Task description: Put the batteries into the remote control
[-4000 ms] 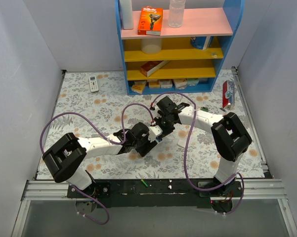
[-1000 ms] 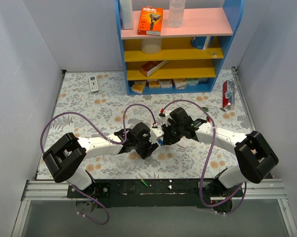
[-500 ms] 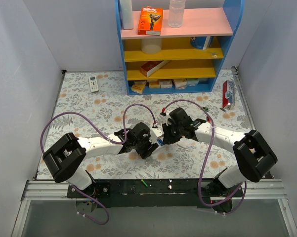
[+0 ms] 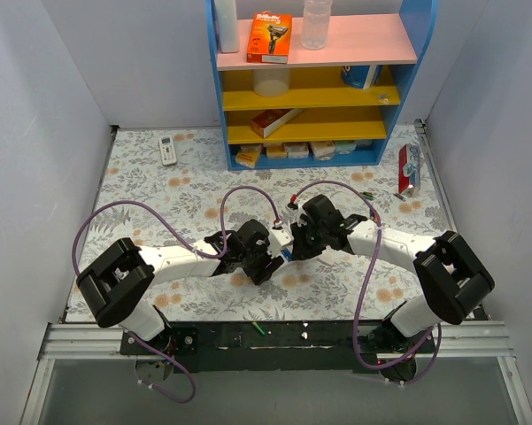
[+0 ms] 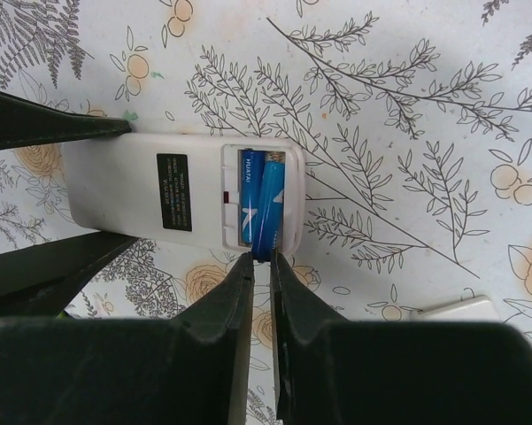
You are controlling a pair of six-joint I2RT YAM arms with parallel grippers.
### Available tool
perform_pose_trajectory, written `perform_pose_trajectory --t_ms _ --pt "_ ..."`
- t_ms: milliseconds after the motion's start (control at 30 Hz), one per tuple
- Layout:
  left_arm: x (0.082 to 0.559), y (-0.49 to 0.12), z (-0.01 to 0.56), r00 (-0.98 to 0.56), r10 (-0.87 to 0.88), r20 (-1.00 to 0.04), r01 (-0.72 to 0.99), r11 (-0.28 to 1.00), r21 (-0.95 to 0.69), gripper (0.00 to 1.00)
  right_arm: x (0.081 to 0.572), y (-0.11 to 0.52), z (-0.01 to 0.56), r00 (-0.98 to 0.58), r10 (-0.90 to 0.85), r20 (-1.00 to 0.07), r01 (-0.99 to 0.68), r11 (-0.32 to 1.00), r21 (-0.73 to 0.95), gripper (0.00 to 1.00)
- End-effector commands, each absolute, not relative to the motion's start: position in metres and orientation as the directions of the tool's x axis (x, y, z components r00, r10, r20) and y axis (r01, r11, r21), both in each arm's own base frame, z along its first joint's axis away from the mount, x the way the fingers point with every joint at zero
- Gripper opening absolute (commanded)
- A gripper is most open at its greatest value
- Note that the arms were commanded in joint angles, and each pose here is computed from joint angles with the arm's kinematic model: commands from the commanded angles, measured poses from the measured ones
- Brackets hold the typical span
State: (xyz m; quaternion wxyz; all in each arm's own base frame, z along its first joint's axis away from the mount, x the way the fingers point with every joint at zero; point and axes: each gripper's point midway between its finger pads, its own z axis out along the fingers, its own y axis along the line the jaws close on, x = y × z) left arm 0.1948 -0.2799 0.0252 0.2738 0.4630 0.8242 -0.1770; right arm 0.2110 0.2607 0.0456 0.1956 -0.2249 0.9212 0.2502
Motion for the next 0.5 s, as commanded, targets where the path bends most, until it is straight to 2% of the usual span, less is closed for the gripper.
perform_pose_trajectory --t_ms 0,467 --pt "0.197 -0.2861 0.0333 -0.419 0.656 -0.628 0.864 0.501 -0.052 0.35 0.2153 0.2638 0.0427 -0.825 -0.298 -0.48 -0.502 0.777 0.381 0.17" --pt "0.193 -0.2879 0.0333 -0.418 0.657 -0.627 0.871 0.486 -0.071 0.35 0.2227 0.2649 0.0373 -0.825 -0.279 -0.491 -0.487 0.792 0.368 0.12"
